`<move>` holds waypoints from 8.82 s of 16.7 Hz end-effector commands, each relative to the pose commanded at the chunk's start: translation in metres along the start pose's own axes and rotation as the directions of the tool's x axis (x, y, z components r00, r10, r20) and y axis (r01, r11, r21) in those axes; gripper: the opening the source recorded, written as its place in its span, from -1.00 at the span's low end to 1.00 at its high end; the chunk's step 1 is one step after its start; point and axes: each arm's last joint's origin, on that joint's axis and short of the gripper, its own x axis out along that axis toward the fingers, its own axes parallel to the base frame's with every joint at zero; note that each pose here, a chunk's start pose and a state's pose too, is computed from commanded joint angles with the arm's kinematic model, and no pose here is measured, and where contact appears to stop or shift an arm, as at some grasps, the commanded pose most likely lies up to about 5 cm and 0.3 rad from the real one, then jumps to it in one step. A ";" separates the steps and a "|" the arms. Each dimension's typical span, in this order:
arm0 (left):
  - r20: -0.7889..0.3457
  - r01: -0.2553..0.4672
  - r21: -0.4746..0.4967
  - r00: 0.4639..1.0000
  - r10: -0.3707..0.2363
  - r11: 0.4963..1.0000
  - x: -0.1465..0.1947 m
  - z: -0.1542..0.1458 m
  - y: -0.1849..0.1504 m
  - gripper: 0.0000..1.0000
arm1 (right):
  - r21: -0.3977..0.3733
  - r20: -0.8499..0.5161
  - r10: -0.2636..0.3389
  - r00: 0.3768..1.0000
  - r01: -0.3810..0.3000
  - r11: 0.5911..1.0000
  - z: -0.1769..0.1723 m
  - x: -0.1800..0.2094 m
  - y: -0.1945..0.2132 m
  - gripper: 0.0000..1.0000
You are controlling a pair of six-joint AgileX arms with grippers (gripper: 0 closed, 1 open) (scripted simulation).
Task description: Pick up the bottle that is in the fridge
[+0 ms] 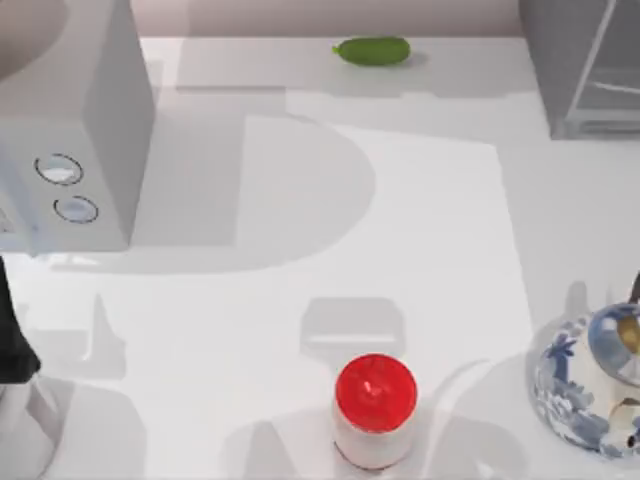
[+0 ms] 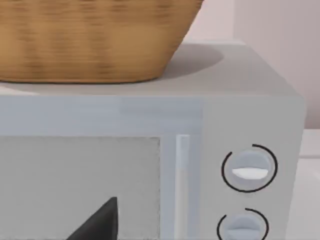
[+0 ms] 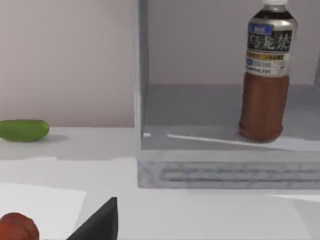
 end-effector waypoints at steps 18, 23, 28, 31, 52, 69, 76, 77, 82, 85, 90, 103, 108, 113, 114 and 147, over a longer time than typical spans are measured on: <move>0.000 0.000 0.000 1.000 0.000 1.000 0.000 0.000 0.000 1.00 | -0.054 0.105 -0.044 0.994 0.049 0.997 0.027 0.092 -0.053 1.00; 0.000 0.000 0.000 1.000 0.000 1.000 0.000 0.000 0.000 1.00 | -0.011 0.003 -0.027 1.000 0.027 1.000 -0.028 0.103 -0.082 1.00; 0.000 0.000 0.000 1.000 0.000 1.000 0.000 0.000 0.000 1.00 | 0.002 -0.006 -0.005 1.000 0.005 1.000 -0.049 0.099 -0.098 1.00; 0.000 0.000 0.000 1.000 0.000 1.000 0.000 0.000 0.000 1.00 | 0.000 0.000 0.000 1.000 0.000 1.000 -0.050 0.099 -0.101 1.00; 0.000 0.000 0.000 1.000 0.000 1.000 0.000 0.000 0.000 1.00 | -0.003 -0.002 -0.010 1.000 0.010 1.000 -0.025 0.299 -0.096 1.00; 0.000 0.000 0.000 1.000 0.000 1.000 0.000 0.000 0.000 1.00 | -0.002 -0.003 -0.010 1.000 0.010 1.000 -0.025 0.360 -0.096 1.00; 0.000 0.000 0.000 1.000 0.000 1.000 0.000 0.000 0.000 1.00 | -0.002 -0.003 -0.010 1.000 0.010 1.000 -0.025 0.360 -0.096 0.10; 0.000 0.000 0.000 1.000 0.000 1.000 0.000 0.000 0.000 1.00 | -0.002 -0.003 -0.010 1.000 0.010 1.000 -0.025 0.360 -0.096 -0.06; 0.000 0.000 0.000 1.000 0.000 1.000 0.000 0.000 0.000 1.00 | -0.002 -0.003 -0.010 1.000 0.010 1.000 -0.025 0.360 -0.096 -0.81; 0.000 0.000 0.000 1.000 0.000 1.000 0.000 0.000 0.000 1.00 | -0.002 -0.003 -0.010 1.000 0.010 1.000 -0.025 0.360 -0.096 -1.00; 0.000 0.000 0.000 1.000 0.000 1.000 0.000 0.000 0.000 1.00 | -0.002 -0.003 -0.010 1.000 0.010 1.000 -0.025 0.360 -0.096 -1.00; 0.000 0.000 0.000 1.000 0.000 1.000 0.000 0.000 0.000 1.00 | -0.001 -0.002 -0.013 1.000 0.013 1.000 0.026 0.360 -0.097 -1.00; 0.000 0.000 0.000 1.000 0.000 1.000 0.000 0.000 0.000 1.00 | -0.003 -0.006 -0.012 1.000 0.012 1.000 0.025 0.351 -0.097 -1.00; 0.000 0.000 0.000 1.000 0.000 1.000 0.000 0.000 0.000 1.00 | -0.002 -0.016 -0.014 1.000 0.013 1.000 0.023 0.303 -0.098 -1.00; 0.000 0.000 0.000 1.000 0.000 1.000 0.000 0.000 0.000 1.00 | 0.001 -0.021 -0.013 1.000 0.013 1.000 0.022 0.292 -0.098 -1.00; 0.000 0.000 0.000 1.000 0.000 1.000 0.000 0.000 0.000 1.00 | 0.000 0.006 -0.013 1.000 0.013 1.000 0.009 0.002 -0.002 -1.00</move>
